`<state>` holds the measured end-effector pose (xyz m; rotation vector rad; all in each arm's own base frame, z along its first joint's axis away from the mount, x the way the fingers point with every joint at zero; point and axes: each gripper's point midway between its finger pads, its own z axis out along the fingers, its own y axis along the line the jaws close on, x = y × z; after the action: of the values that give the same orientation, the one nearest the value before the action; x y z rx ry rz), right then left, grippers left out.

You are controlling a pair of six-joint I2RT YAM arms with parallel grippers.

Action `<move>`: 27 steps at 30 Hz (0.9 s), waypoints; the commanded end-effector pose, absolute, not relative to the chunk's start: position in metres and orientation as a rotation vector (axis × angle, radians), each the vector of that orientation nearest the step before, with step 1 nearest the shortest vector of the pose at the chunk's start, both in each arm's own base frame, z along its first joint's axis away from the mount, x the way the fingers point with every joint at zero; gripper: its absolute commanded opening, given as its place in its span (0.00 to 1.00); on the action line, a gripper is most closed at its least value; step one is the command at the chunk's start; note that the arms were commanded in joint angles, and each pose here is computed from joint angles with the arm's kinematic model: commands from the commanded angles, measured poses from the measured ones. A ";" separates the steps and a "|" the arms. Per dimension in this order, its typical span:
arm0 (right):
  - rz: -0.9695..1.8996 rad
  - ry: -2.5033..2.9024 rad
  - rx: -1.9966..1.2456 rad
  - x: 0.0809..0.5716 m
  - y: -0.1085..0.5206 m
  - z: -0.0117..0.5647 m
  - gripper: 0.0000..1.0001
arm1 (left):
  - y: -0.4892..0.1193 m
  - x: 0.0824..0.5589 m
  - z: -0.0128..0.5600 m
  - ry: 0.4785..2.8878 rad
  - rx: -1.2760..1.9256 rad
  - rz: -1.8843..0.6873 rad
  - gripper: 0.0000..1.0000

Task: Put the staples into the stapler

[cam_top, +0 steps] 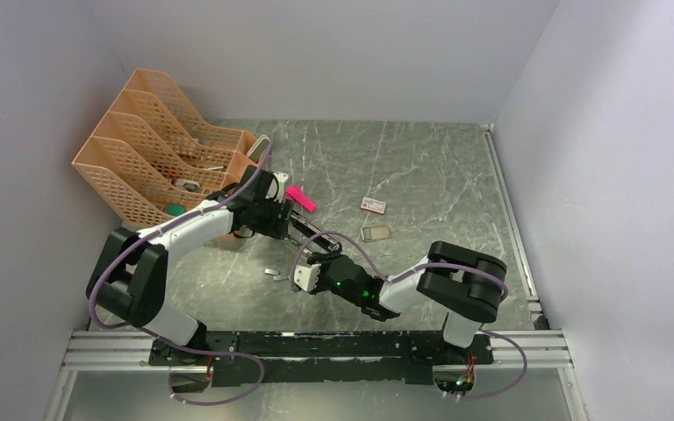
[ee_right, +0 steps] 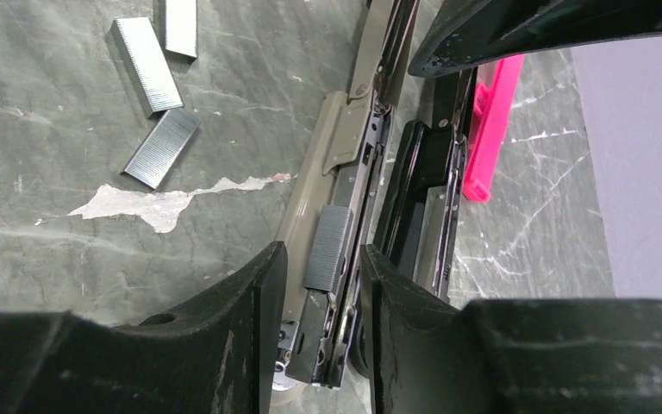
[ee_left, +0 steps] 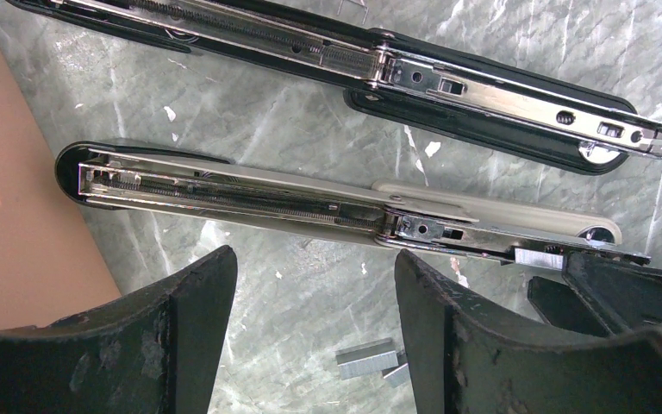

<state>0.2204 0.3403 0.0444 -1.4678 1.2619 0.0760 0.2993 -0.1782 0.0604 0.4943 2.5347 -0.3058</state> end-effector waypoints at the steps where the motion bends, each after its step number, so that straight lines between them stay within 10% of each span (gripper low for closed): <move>1: 0.069 1.257 -1.477 0.221 0.346 0.044 0.39 | -0.178 0.301 0.063 2.509 0.515 -0.289 0.72; 27: 0.023 1.282 -1.497 0.225 0.344 0.038 0.31 | -0.178 0.300 0.064 2.506 0.518 -0.289 0.72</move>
<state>0.2248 0.3395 0.0378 -1.4941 1.2847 0.0306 0.2995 -0.1781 0.0604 0.5035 2.5319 -0.3027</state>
